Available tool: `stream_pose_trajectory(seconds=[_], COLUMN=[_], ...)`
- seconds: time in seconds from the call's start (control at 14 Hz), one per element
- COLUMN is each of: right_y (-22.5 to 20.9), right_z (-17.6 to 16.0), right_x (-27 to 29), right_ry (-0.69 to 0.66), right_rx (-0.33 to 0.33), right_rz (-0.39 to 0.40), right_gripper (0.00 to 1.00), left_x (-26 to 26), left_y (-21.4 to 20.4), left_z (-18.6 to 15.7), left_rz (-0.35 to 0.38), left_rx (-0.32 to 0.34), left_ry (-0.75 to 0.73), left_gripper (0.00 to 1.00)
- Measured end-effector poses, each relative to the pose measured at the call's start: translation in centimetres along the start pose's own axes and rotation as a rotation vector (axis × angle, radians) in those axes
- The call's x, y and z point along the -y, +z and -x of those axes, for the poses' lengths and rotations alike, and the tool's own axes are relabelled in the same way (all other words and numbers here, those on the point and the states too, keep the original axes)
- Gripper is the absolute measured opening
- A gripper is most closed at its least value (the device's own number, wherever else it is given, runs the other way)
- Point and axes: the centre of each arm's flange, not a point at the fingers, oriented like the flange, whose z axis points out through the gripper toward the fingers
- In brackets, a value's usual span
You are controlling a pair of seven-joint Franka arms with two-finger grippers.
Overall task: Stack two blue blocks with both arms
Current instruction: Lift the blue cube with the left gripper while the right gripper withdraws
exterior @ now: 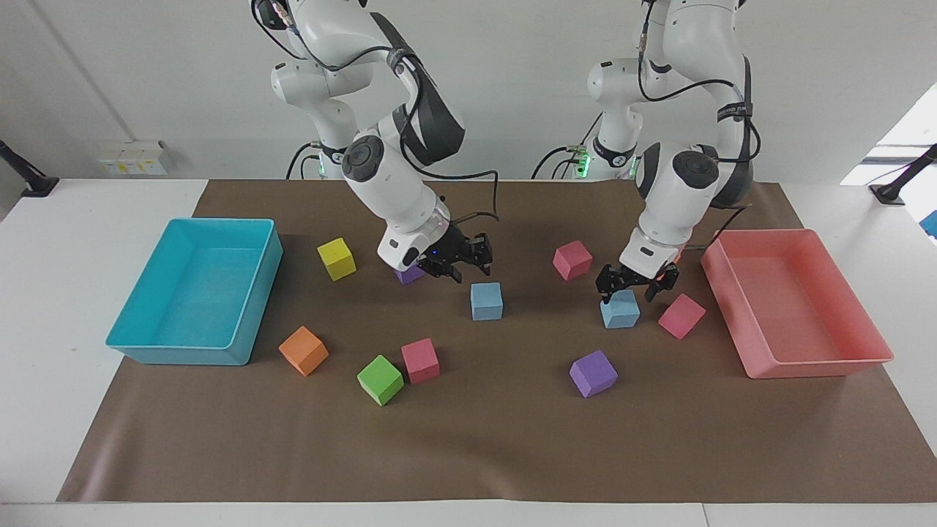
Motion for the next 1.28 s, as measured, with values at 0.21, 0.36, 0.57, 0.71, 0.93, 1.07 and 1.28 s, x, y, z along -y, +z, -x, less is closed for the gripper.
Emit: stream_pose_trajectory(seconds=[0.21,0.36,0.57,0.71,0.93,1.07,1.28], right_y=[0.1,0.6,2.6,4.2,6.6,7.9,9.3], right_z=[-0.5,-0.5,-0.2,-0.3,-0.5,-0.5,-0.4], right_x=[-3.3,-4.9,-7.9,-10.0,-11.8,-12.4,-13.1], right_ry=[0.012,-0.004,-0.095,-0.134,-0.157,-0.164,-0.166], right_rx=[0.01,0.02,0.008,0.003,0.003,0.0,0.005], right_rz=[-0.051,-0.059,-0.164,-0.224,-0.277,-0.312,-0.33], right_gripper=[0.13,0.01,0.01,0.01,0.01,0.01,0.01], left_x=[0.1,0.1,0.2,0.2,0.3,0.4,0.4], left_y=[0.9,1.3,1.8,2.0,2.4,2.9,4.0], left_z=[0.0,0.0,0.1,0.3,0.6,0.9,1.3], left_rz=[-0.011,-0.014,-0.022,-0.024,-0.026,-0.024,-0.02], left_rx=[0.007,0.006,0.011,0.015,0.021,0.019,0.015], left_ry=[0.013,0.018,0.026,0.028,0.028,0.029,0.031], left_gripper=[1.0,1.0,1.0,1.0,1.0,1.0,1.0])
